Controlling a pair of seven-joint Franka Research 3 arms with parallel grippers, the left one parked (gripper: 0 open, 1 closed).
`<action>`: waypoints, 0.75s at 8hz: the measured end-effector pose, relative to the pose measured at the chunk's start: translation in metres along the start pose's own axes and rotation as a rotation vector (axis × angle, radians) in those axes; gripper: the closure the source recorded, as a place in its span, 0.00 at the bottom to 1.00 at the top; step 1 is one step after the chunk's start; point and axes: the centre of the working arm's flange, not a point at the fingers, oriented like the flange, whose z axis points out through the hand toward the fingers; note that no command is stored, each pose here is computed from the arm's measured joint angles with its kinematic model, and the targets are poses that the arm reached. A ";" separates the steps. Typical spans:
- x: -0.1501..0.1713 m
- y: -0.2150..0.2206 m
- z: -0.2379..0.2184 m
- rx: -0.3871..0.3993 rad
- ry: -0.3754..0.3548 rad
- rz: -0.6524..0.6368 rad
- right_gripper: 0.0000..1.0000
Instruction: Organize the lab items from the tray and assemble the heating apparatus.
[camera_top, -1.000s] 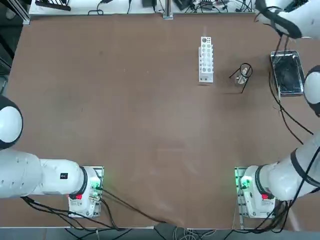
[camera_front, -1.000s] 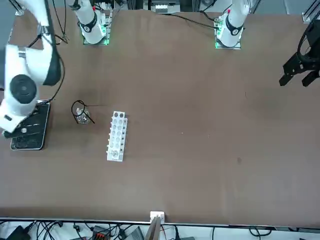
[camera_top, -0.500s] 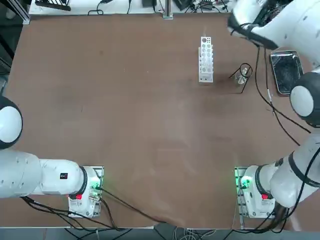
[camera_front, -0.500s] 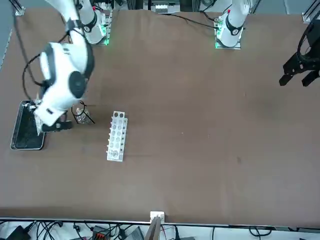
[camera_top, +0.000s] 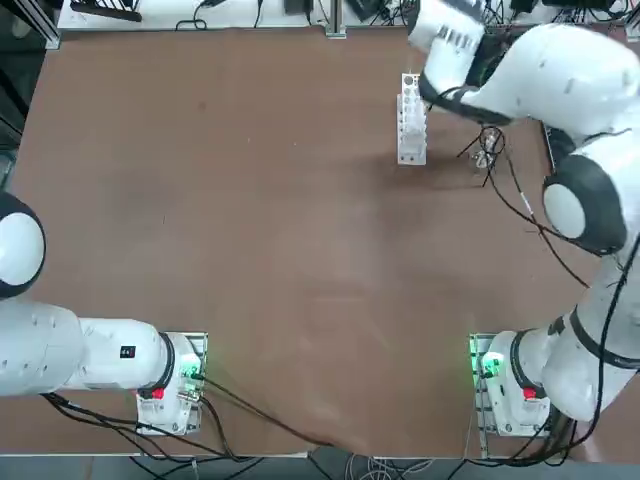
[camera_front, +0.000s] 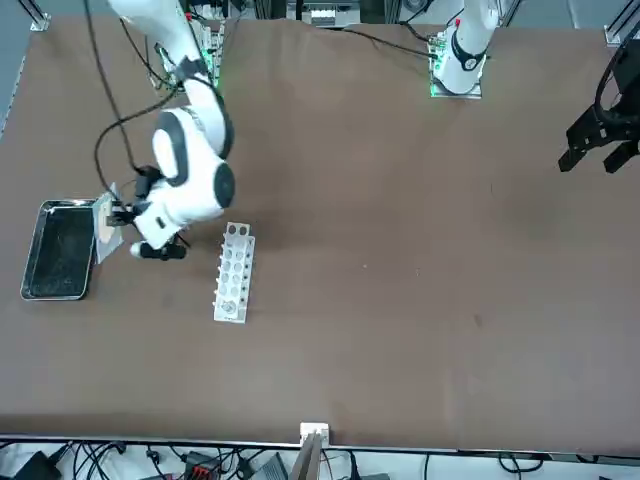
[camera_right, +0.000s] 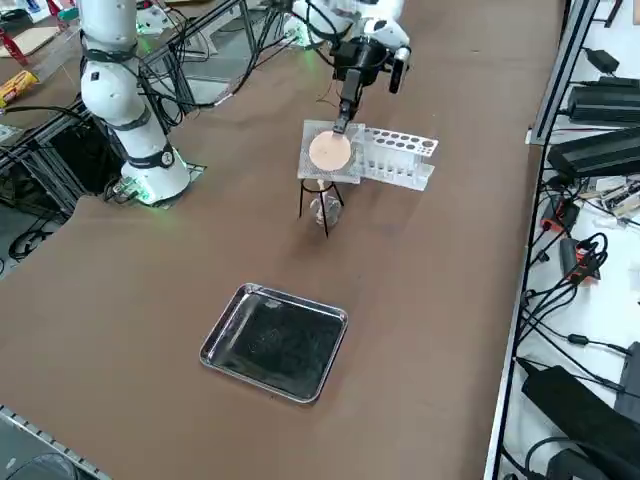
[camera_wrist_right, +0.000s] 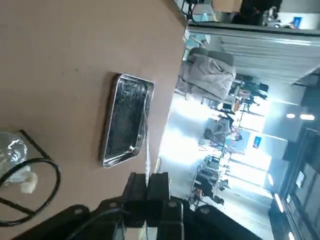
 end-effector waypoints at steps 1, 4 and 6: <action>-0.003 -0.023 -0.004 -0.038 -0.012 0.018 0.98; -0.010 -0.077 -0.010 -0.120 -0.011 0.085 0.98; -0.014 -0.106 -0.010 -0.160 -0.003 0.107 0.98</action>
